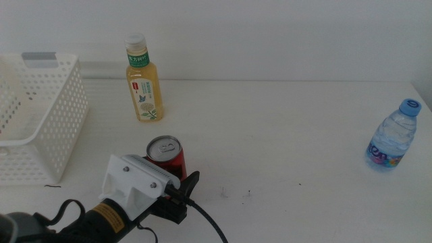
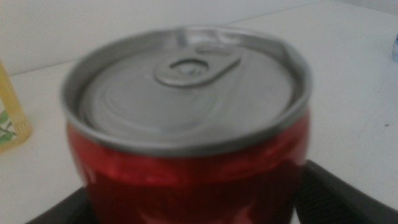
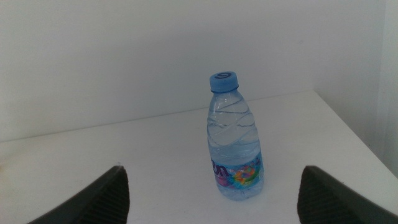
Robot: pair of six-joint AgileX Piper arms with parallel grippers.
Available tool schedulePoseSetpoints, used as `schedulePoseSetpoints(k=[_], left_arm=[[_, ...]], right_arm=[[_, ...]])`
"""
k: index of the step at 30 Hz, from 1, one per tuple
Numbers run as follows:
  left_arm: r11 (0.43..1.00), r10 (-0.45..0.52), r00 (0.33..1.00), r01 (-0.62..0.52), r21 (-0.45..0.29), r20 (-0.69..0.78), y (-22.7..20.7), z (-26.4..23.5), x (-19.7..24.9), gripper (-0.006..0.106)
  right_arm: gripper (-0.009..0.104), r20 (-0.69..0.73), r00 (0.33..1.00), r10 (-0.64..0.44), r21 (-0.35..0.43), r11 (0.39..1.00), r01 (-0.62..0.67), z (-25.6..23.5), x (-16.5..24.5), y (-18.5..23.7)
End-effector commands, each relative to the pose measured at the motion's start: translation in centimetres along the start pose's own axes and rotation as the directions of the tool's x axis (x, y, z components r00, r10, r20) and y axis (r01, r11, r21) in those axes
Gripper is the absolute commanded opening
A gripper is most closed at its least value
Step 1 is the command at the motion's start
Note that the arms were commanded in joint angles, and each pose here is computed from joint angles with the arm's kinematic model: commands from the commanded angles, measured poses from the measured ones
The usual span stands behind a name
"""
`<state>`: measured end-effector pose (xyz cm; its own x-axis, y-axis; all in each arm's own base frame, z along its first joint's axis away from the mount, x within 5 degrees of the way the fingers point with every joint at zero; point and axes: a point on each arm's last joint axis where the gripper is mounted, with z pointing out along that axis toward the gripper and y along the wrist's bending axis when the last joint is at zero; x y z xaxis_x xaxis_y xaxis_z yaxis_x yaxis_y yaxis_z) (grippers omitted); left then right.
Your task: Use arms to grab the bottles and put them into the dustbin to the left of the table.
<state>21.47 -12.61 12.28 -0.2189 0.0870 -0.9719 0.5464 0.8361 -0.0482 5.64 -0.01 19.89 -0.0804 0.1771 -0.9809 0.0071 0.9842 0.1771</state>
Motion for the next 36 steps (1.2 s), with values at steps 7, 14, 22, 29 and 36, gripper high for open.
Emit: schedulePoseSetpoints(k=[7, 14, 22, 29, 36], left_arm=[[0.999, -0.029, 0.999, 0.028, -0.015, -0.022, 0.2, 0.9, 1.1, 0.093], [1.0, -0.027, 0.999, 0.027, -0.016, -0.033, 0.2, 1.0, 1.4, 0.093], [1.0, -0.021, 0.998, 0.02, -0.012, -0.057, 0.3, 2.0, 1.1, 0.093], [1.0, -0.016, 0.998, 0.016, -0.002, -0.069, 0.2, 2.0, 1.2, 0.063], [0.998, -0.044, 0.998, 0.046, 0.046, -0.051, -0.4, 1.3, 0.1, -0.002]], right_arm=[[0.086, 0.01, 1.0, -0.006, 0.004, 1.0, 0.006, 0.0, 0.0, 0.0], [0.086, 0.01, 1.0, -0.006, 0.004, 1.0, 0.006, 0.0, 0.0, 0.0], [0.086, 0.01, 1.0, -0.006, 0.004, 1.0, 0.006, 0.0, 0.0, 0.0], [0.086, 0.01, 1.0, -0.006, 0.004, 1.0, 0.006, 0.0, 0.0, 0.0], [0.086, 0.01, 1.0, -0.006, 0.004, 1.0, 0.006, 0.0, 0.0, 0.0]])
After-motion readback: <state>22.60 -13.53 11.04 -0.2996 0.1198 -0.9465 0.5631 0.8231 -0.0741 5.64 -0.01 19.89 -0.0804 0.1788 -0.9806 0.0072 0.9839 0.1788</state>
